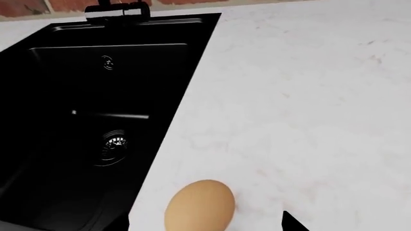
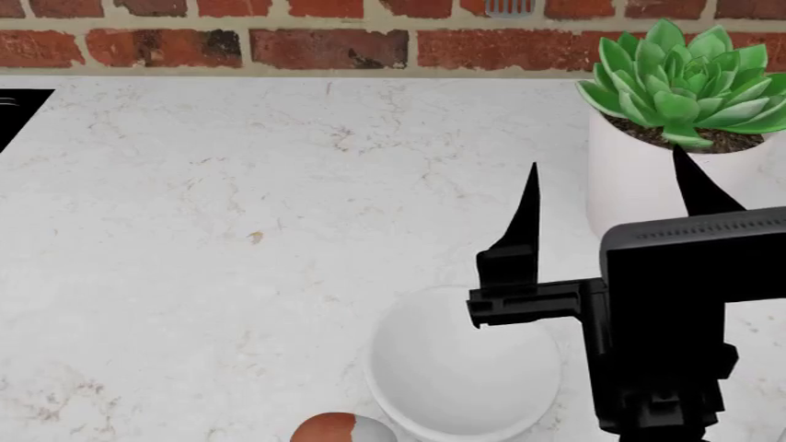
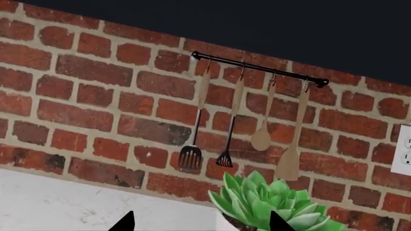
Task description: Place the eggs and milk next to the bowl.
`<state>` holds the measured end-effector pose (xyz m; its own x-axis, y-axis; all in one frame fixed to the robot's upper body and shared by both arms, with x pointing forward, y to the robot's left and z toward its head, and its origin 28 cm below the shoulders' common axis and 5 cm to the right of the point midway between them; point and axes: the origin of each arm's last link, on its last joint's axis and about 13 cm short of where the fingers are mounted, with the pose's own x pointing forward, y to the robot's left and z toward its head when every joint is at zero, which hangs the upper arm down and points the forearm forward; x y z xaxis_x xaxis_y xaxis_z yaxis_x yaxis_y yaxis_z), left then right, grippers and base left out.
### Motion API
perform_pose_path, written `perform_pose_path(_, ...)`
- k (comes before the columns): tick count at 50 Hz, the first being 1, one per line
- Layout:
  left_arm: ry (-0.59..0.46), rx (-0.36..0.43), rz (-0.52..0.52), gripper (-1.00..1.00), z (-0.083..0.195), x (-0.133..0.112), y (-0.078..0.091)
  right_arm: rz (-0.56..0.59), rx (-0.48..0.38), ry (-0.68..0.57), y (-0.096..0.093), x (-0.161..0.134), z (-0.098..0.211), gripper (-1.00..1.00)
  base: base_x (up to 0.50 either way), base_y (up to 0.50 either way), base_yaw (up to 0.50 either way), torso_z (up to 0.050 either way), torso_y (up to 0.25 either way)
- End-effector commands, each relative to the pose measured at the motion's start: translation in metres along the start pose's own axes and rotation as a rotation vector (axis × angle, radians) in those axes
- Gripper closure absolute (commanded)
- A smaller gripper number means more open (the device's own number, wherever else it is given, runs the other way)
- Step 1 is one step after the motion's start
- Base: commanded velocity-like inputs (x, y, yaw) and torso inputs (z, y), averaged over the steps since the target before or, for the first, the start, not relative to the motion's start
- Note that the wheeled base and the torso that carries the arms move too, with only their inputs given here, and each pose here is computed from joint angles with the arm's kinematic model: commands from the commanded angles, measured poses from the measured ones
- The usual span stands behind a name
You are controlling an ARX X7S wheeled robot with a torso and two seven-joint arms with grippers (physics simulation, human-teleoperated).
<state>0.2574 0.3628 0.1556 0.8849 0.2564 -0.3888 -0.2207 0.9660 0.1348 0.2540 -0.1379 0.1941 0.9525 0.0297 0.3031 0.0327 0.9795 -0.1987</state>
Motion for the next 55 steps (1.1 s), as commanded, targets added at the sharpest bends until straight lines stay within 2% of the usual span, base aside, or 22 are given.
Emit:
perform_pose_path(1, 0.03, 0.011, -0.008, -1.0, -0.007, 0.013, -0.004, -0.01, 0.002, -0.011, -0.003, 0.0, 0.002, -1.0, 0.0, 0.0, 0.0, 0.0, 0.0)
perform_pose_path(18, 0.063, 0.026, 0.008, -1.0, -0.016, 0.027, -0.004, -0.008, -0.004, -0.008, -0.002, 0.001, 0.004, -1.0, 0.0, 0.0, 0.0, 0.0, 0.0)
perform_pose_path(28, 0.075, 0.065, 0.008, -1.0, -0.021, 0.037, -0.006, -0.01, -0.01, -0.007, -0.003, 0.001, 0.005, -1.0, 0.0, 0.0, 0.0, 0.0, 0.0)
perform_pose_path(46, 0.113, 0.069, 0.023, -1.0, -0.035, 0.048, -0.004, -0.009, -0.019, -0.004, -0.002, 0.003, 0.007, -1.0, 0.0, 0.0, 0.0, 0.0, 0.0)
perform_pose_path(55, 0.141, 0.045, 0.036, -1.0, -0.042, 0.046, -0.003, -0.006, -0.023, -0.003, -0.002, 0.004, 0.008, -1.0, 0.0, 0.0, 0.0, 0.0, 0.0)
